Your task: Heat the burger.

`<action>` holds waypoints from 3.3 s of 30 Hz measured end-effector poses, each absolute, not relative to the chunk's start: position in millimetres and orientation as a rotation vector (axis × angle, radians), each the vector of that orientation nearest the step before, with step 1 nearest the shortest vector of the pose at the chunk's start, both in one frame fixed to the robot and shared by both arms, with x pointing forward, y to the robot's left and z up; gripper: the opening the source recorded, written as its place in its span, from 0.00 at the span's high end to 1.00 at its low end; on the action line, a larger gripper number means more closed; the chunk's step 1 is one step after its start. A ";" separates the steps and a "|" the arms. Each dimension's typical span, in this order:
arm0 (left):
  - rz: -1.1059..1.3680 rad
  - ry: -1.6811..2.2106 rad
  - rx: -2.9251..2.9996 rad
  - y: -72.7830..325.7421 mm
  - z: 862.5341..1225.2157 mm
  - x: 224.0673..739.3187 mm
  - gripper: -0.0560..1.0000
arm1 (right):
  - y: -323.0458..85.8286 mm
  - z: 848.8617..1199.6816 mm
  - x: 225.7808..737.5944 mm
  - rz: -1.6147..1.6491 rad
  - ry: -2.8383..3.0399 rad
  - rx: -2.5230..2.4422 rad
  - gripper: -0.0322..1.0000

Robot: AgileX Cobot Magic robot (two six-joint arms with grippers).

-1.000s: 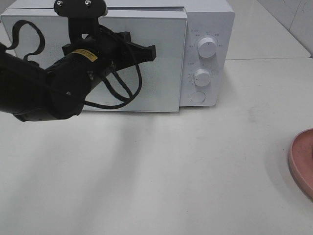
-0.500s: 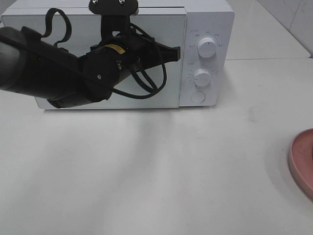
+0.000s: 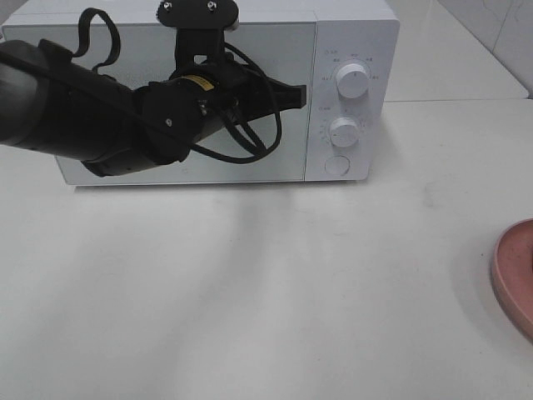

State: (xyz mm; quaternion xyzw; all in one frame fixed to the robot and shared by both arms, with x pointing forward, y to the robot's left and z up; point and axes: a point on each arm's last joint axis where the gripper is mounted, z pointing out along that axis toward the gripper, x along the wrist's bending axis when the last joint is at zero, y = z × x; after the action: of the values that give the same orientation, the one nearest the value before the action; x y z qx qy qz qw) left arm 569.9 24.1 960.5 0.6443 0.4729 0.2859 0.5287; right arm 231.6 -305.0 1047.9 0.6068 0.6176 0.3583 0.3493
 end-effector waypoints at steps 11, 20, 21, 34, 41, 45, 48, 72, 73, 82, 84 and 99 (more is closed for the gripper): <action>0.584 1.097 1.679 26.3 976.8 546.0 0.95 | -305.0 1047.9 231.6 0.928 1.600 1.572 0.24; 0.239 1.097 1.959 26.3 986.2 511.8 0.58 | -305.0 1047.9 231.6 0.928 1.600 1.572 0.24; 0.239 1.097 1.959 26.3 986.2 511.8 0.58 | -305.0 1047.9 231.6 0.928 1.600 1.572 0.24; -0.246 1.223 2.300 84.9 999.1 491.5 0.01 | -305.0 1047.9 231.6 0.928 1.600 1.572 0.24; -0.433 1.315 2.343 130.9 1021.4 485.8 0.01 | -305.0 1047.9 231.6 0.928 1.600 1.572 0.24; -0.441 1.377 2.316 163.3 1040.4 483.7 0.01 | -305.0 1047.9 231.6 0.928 1.600 1.572 0.24; -0.362 1.438 2.290 189.1 1055.4 481.6 0.01 | -305.0 1047.9 231.6 0.928 1.600 1.572 0.24; 0.311 1.760 2.008 285.6 1099.5 387.8 0.01 | -305.0 1048.0 231.6 0.929 1.600 1.572 0.24; 0.348 1.744 1.993 286.0 1095.4 376.2 0.01 | -305.0 1048.0 231.6 0.929 1.600 1.572 0.24; 0.473 1.681 1.919 286.6 1067.8 331.0 0.01 | -305.0 1048.0 231.6 0.929 1.600 1.572 0.24; 0.492 1.669 1.908 286.7 1065.7 326.3 0.01 | -305.0 1048.0 231.6 0.929 1.600 1.572 0.24; 0.797 1.466 1.745 289.0 1058.4 253.1 0.01 | -305.0 1048.0 231.6 0.929 1.600 1.572 0.24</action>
State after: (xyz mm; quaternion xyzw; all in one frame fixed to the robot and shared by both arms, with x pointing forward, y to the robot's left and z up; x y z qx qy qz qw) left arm 253.1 289.0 1058.4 0.6754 0.5675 0.3084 0.3559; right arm 231.6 -305.0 1048.0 0.6066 0.6174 0.3586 0.3496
